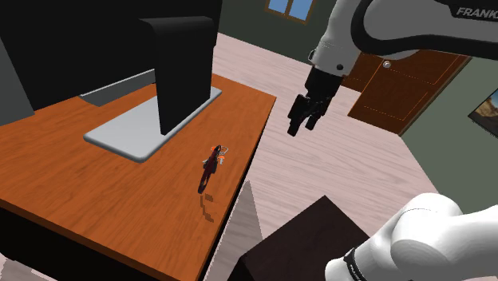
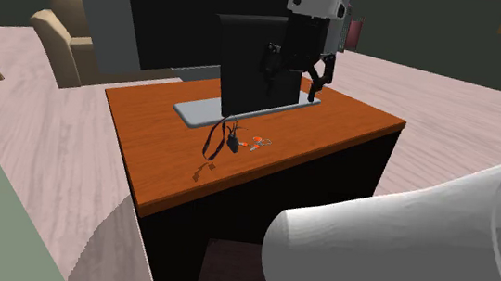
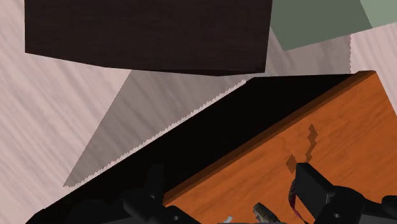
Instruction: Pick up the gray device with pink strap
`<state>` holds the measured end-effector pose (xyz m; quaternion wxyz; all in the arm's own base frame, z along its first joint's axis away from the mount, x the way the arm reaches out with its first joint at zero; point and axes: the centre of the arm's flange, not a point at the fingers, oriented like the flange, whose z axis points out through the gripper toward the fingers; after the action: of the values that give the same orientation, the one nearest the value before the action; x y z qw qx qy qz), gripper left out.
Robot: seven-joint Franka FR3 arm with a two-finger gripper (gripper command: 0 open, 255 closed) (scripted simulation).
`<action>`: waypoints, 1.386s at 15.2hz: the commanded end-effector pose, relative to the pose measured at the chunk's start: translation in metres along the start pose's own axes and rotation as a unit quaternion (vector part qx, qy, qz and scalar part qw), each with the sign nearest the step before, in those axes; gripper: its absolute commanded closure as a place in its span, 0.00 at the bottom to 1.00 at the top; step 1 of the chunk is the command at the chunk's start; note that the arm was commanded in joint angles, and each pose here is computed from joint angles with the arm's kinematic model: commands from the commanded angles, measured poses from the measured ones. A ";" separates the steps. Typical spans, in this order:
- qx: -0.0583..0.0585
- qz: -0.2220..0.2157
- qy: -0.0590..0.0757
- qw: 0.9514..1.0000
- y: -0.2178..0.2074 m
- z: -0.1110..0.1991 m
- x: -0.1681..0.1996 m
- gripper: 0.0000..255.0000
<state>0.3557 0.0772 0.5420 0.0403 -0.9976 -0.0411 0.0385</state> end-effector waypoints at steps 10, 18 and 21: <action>-0.017 -0.032 -0.024 0.999 -0.082 0.070 0.113 0.00; -0.029 -0.053 -0.040 0.997 -0.138 0.119 0.182 0.00; -0.029 -0.053 -0.040 0.997 -0.136 0.135 0.183 0.00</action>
<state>0.5145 0.2377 0.4114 0.0113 -0.9924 -0.0966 0.0751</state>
